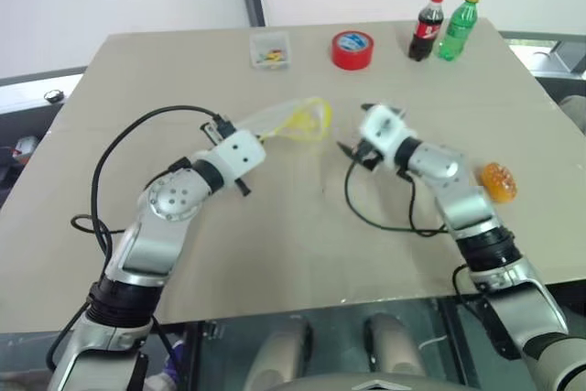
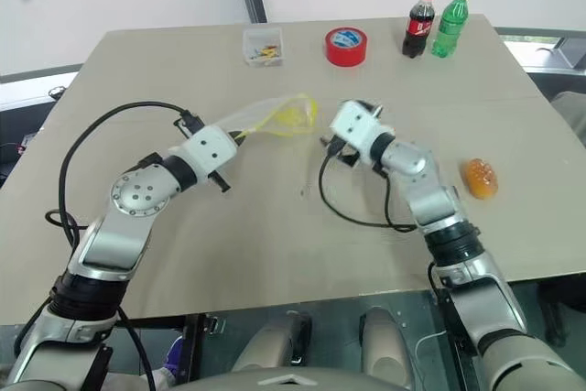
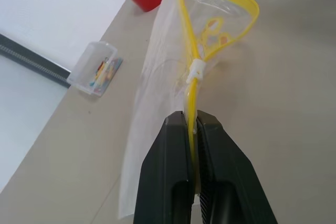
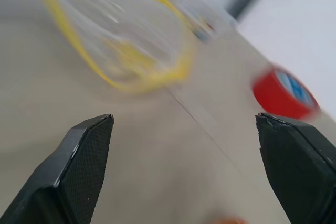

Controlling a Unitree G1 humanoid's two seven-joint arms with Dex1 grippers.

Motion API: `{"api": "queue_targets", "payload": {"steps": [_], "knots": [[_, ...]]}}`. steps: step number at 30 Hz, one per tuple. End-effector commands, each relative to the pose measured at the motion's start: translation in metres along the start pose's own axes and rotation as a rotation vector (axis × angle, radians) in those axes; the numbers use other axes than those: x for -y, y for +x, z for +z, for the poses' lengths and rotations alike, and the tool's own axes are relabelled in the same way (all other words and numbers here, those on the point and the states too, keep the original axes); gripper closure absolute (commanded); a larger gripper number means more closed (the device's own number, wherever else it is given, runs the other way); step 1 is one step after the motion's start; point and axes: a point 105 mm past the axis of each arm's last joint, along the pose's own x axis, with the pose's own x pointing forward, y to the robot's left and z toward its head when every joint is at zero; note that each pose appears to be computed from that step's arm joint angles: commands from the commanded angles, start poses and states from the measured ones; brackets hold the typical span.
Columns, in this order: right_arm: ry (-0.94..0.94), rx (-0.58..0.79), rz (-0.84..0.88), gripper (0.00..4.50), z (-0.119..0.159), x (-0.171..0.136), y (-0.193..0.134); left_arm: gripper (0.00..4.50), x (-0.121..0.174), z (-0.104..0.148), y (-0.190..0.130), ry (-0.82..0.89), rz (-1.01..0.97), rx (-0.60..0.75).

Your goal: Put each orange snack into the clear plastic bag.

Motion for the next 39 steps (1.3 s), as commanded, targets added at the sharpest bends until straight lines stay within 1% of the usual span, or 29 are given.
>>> {"api": "queue_targets", "payload": {"steps": [1, 3, 7, 10, 11, 12, 15, 18, 20, 23, 25, 28, 32, 35, 39], "knots": [[0.214, -0.076, -0.102, 0.05, -0.023, 0.025, -0.002, 4.50, -0.013, 0.005, -0.003, 0.012, 0.050, 0.013], [0.290, -0.106, -0.118, 0.05, -0.034, 0.029, -0.002, 4.50, -0.012, 0.006, -0.004, 0.011, 0.049, 0.013], [0.426, -0.148, -0.102, 0.05, -0.054, 0.024, -0.003, 4.50, -0.015, 0.010, -0.005, -0.003, 0.065, 0.031], [0.477, -0.140, -0.102, 0.85, -0.057, 0.023, -0.003, 4.50, -0.015, 0.013, -0.005, -0.022, 0.060, 0.048], [0.479, -0.138, -0.101, 1.19, -0.057, 0.023, -0.004, 4.50, -0.015, 0.013, -0.005, -0.026, 0.059, 0.049], [0.476, -0.137, -0.101, 1.76, -0.057, 0.023, -0.004, 4.50, -0.014, 0.013, -0.005, -0.027, 0.058, 0.049], [0.458, -0.102, -0.099, 3.12, -0.050, 0.024, -0.006, 4.50, -0.012, 0.013, -0.005, -0.028, 0.048, 0.055], [0.450, -0.026, -0.041, 3.12, -0.029, 0.017, -0.007, 4.50, -0.009, 0.014, -0.003, -0.016, 0.045, 0.064], [0.407, 0.053, 0.028, 3.12, -0.006, 0.006, -0.008, 4.50, -0.006, 0.017, -0.002, -0.014, 0.037, 0.094], [0.386, 0.132, 0.156, 3.12, 0.028, -0.020, -0.009, 4.50, 0.002, 0.022, -0.001, -0.002, -0.004, 0.137], [0.366, 0.150, 0.208, 3.12, 0.043, -0.035, -0.007, 4.50, 0.005, 0.026, -0.001, -0.007, -0.018, 0.167], [0.329, 0.138, 0.269, 3.12, 0.051, -0.054, -0.003, 4.50, 0.011, 0.037, -0.002, -0.005, -0.040, 0.228], [0.316, 0.117, 0.280, 3.12, 0.049, -0.060, 0.004, 4.50, 0.024, 0.048, -0.008, 0.000, -0.109, 0.299], [0.346, 0.117, 0.298, 3.12, 0.050, -0.064, 0.010, 4.50, 0.043, 0.049, -0.016, 0.036, -0.215, 0.328], [0.418, 0.115, 0.325, 3.12, 0.050, -0.079, 0.025, 4.50, 0.055, 0.047, -0.021, 0.041, -0.272, 0.351]]}}
